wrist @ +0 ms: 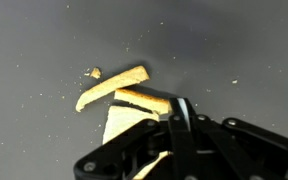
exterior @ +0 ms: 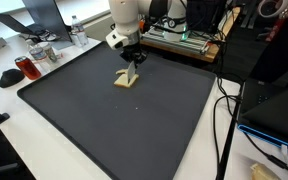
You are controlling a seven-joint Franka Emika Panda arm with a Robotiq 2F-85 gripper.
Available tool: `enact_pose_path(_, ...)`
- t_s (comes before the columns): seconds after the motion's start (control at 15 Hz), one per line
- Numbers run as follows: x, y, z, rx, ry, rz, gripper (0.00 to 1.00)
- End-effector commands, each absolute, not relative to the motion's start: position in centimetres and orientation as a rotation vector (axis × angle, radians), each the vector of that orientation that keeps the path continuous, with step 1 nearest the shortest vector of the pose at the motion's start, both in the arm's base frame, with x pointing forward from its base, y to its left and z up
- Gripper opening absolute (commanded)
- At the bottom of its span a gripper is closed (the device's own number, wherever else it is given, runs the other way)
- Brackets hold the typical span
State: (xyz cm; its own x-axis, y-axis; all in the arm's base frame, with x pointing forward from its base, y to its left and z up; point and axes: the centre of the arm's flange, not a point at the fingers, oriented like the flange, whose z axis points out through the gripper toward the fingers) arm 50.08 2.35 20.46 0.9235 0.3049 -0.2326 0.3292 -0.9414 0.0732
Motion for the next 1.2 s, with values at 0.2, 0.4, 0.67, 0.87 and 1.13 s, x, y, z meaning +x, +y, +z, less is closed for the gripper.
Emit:
enact_pose_path(0.2,51.6,3.1,20.0,2.932,0.477,-0.383,0.01)
enact_pose_path(0.4,51.9,2.9,19.8,2.925,0.464,-0.393,0.01)
enact_pose_path(0.67,52.1,2.6,19.5,2.925,0.444,-0.400,0.01)
enact_pose_path(0.87,52.1,2.6,19.1,2.924,0.447,-0.416,0.01)
enact_pose_path(1.13,52.2,3.0,18.3,2.917,0.470,-0.448,0.01)
